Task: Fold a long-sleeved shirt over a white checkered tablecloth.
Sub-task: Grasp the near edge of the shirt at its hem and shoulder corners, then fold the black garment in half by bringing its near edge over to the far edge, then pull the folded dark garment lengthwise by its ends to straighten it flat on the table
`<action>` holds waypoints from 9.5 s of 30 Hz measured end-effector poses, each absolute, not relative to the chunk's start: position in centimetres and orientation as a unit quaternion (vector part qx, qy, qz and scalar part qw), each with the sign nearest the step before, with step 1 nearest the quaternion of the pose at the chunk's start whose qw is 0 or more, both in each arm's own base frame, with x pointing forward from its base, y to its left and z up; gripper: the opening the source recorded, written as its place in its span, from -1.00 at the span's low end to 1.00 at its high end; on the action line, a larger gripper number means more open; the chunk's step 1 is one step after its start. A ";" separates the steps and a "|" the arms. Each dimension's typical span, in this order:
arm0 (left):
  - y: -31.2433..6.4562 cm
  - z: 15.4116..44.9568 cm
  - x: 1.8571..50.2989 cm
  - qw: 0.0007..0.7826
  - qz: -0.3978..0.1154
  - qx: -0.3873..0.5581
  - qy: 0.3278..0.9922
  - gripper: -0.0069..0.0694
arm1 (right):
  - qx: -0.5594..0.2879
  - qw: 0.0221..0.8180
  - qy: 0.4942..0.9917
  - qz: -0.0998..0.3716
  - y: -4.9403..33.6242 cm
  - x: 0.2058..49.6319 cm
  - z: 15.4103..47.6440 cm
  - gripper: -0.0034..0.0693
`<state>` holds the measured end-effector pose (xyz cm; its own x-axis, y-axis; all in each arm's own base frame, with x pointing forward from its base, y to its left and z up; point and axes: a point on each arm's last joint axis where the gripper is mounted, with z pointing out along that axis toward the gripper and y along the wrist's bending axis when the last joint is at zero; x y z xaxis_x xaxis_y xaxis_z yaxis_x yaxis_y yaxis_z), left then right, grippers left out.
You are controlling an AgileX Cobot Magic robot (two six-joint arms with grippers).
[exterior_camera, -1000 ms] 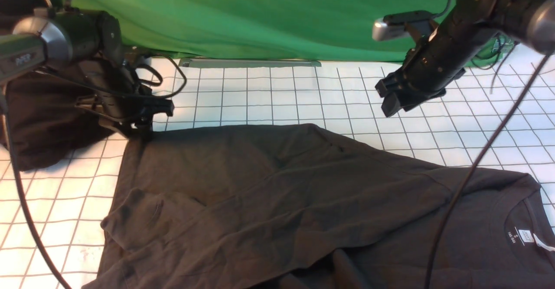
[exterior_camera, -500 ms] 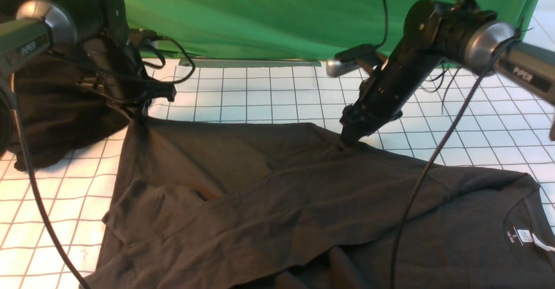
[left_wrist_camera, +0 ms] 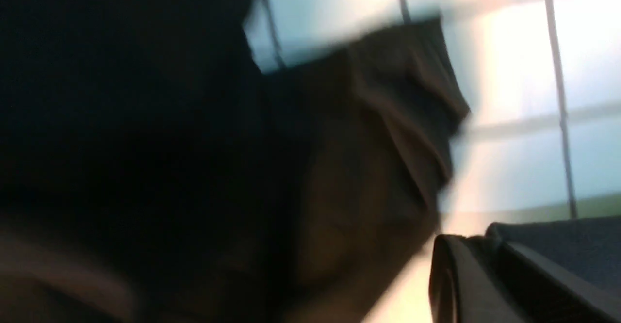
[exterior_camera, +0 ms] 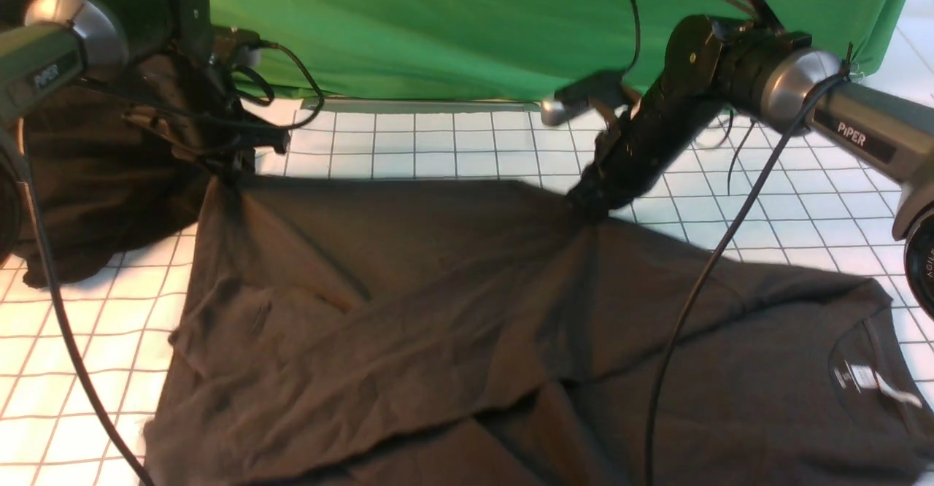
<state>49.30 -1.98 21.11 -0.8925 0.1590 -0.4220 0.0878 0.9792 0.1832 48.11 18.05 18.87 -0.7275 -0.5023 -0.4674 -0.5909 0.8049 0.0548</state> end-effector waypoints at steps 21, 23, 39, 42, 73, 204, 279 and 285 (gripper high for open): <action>-1.6 27.2 50.0 0.272 0.095 0.036 0.957 0.58 | -0.255 0.272 0.927 0.047 15.0 47.4 26.7 0.26; -1.7 28.9 49.0 0.250 0.079 0.025 0.965 0.57 | -0.263 0.241 0.933 0.040 14.4 45.7 29.0 0.02; -6.2 30.7 30.2 0.117 -0.016 0.062 0.991 -0.84 | -0.245 0.110 0.960 0.082 10.6 29.2 28.0 -0.72; -5.7 27.7 25.8 0.069 -0.012 0.046 0.996 -0.84 | -0.259 0.098 0.956 0.098 11.6 26.1 25.8 -0.49; -4.1 15.6 16.7 -0.051 -0.007 -0.035 0.998 0.16 | -0.390 0.107 0.910 0.090 19.0 19.2 20.7 0.46; -4.1 17.1 41.1 0.123 -0.005 0.030 0.992 -0.84 | -0.141 0.131 0.976 0.102 3.9 47.5 17.0 0.10; 2.1 19.5 51.6 0.308 0.003 -0.049 0.950 0.55 | -0.168 0.184 0.964 0.093 5.5 46.9 25.9 -0.87; 2.0 17.9 52.0 0.303 0.005 -0.034 0.952 0.29 | -0.215 0.310 0.913 0.158 11.6 48.2 26.8 -0.44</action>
